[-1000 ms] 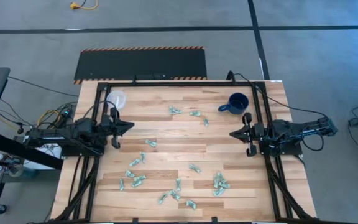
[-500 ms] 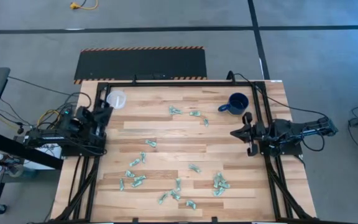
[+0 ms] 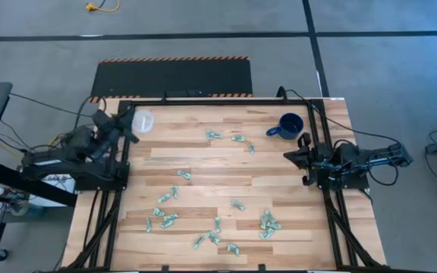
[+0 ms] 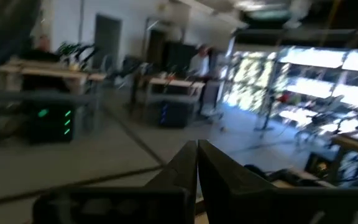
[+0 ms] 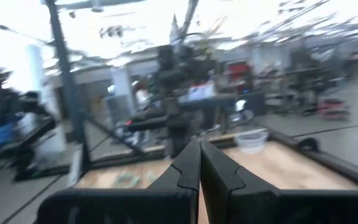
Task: Pick and place items into bin
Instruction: Prepare the transparent bin to put the stevia packets into it
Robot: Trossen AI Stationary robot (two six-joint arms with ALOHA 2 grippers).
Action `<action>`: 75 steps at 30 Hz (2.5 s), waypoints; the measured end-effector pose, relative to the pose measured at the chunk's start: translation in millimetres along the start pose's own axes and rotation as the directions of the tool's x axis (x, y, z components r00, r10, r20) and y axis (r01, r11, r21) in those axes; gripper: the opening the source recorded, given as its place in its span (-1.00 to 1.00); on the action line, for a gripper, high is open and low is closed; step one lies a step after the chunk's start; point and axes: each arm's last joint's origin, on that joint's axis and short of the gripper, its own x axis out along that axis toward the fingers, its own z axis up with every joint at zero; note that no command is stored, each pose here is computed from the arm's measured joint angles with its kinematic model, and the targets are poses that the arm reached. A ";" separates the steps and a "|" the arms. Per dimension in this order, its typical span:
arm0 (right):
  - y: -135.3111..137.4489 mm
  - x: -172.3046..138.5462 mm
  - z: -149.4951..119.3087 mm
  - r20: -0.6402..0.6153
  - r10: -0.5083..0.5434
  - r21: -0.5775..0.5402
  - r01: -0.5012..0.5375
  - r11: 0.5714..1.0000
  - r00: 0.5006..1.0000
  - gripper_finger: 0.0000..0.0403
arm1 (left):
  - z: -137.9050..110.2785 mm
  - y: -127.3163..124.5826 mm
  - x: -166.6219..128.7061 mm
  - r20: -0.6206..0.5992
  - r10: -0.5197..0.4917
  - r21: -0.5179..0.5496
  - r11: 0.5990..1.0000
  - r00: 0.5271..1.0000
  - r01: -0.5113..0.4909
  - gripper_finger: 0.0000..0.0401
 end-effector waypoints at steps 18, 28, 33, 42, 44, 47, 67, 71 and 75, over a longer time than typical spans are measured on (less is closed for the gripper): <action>-11.4 0.8 -3.3 -0.025 -0.167 0.209 0.169 0.963 0.986 -1.00 | -5.5 -6.6 127.0 -0.782 0.181 0.071 0.976 0.596 -0.204 -0.99; -9.9 -0.1 -11.7 -0.110 -0.152 0.256 0.176 0.951 0.982 -1.00 | -60.2 47.4 171.5 -0.920 0.332 0.239 0.896 0.208 -0.374 -0.99; -10.1 -0.2 -12.8 -0.120 -0.154 0.259 0.181 0.949 0.981 -1.00 | -86.2 61.7 183.0 -0.931 0.354 0.297 0.877 0.090 -0.376 -0.99; -10.2 -0.3 -13.2 -0.125 -0.154 0.282 0.184 0.942 0.980 -1.00 | -115.9 74.6 190.8 -0.910 0.413 0.400 0.840 -0.047 -0.366 -0.99; -10.2 -0.3 -13.2 -0.125 -0.154 0.282 0.184 0.942 0.980 -1.00 | -119.4 75.0 191.4 -0.913 0.403 0.398 0.847 -0.061 -0.353 -0.99; -10.2 -0.3 -13.2 -0.125 -0.154 0.282 0.184 0.942 0.980 -1.00 | -125.8 73.2 192.3 -0.924 0.372 0.377 0.863 -0.083 -0.336 -0.99; -10.2 -0.3 -13.1 -0.124 -0.155 0.282 0.184 0.941 0.980 -1.00 | -149.1 -18.4 178.0 -0.982 0.147 0.147 0.989 -0.118 0.011 -0.99; -10.2 -0.2 -13.2 -0.124 -0.155 0.282 0.185 0.941 0.980 -1.00 | -154.8 -48.7 172.7 -0.991 0.119 0.114 0.990 -0.061 0.078 -0.99; -10.2 -0.3 -13.1 -0.124 -0.155 0.282 0.184 0.941 0.980 -1.00 | -158.8 -74.3 168.3 -0.998 0.070 0.070 0.990 0.003 0.125 -0.99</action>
